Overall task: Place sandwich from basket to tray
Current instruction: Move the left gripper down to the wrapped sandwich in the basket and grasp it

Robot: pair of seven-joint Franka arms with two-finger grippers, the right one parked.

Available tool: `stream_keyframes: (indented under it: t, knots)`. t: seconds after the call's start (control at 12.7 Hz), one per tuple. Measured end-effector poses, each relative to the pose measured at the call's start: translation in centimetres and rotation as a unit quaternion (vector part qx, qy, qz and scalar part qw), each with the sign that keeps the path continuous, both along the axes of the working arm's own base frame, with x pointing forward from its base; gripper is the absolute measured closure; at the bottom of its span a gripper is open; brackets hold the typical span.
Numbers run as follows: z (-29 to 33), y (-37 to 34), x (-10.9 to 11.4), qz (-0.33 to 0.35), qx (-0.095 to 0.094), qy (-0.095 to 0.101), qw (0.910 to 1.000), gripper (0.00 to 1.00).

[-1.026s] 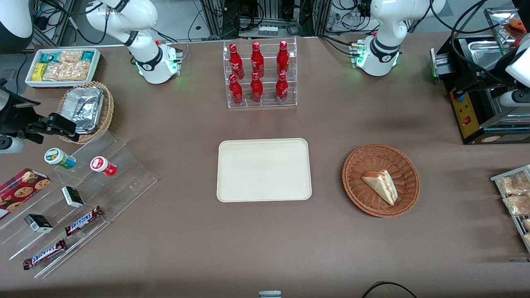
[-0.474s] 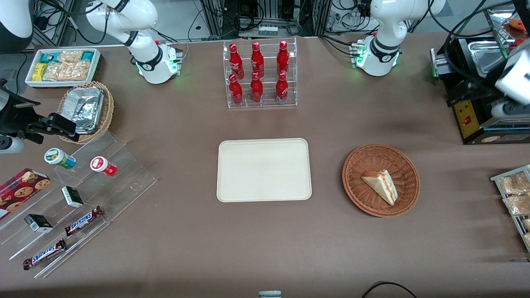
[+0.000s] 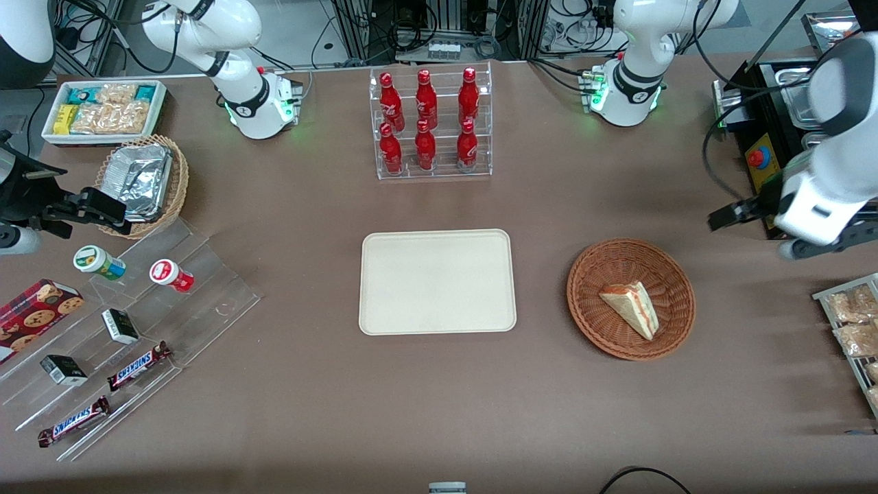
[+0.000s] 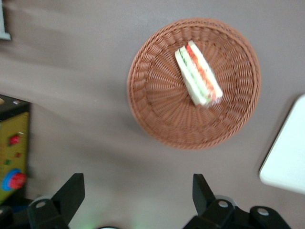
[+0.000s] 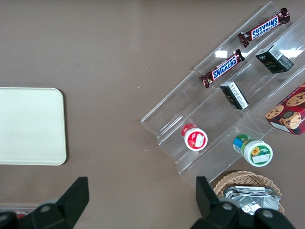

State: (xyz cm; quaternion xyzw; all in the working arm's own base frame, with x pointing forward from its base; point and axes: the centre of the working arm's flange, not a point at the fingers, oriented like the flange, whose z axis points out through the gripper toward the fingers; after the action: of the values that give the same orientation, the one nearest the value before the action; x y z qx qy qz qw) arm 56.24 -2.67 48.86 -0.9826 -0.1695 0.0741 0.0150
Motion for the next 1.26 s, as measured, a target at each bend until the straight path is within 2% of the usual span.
stream_keyframes:
  t: [0.32, 0.63, 0.87, 0.95, 1.11, 1.26]
  knots:
    - [-5.0, -1.9, 2.5, 0.102, 0.014, -0.012, 0.9946, 0.0]
    - [-13.0, -7.4, 5.1, 0.209, 0.022, -0.04, 0.9769, 0.0]
    - [-17.7, -9.4, 5.0, 0.226, 0.026, -0.063, 0.9717, 0.0]
    - [-18.5, -9.2, 4.7, 0.227, 0.028, -0.065, 0.9712, 0.0]
    - [-19.9, -8.5, 3.8, 0.22, 0.049, -0.059, 0.9724, 0.0]
    - [-20.9, -8.3, 3.4, 0.22, 0.055, -0.063, 0.9719, 0.0]
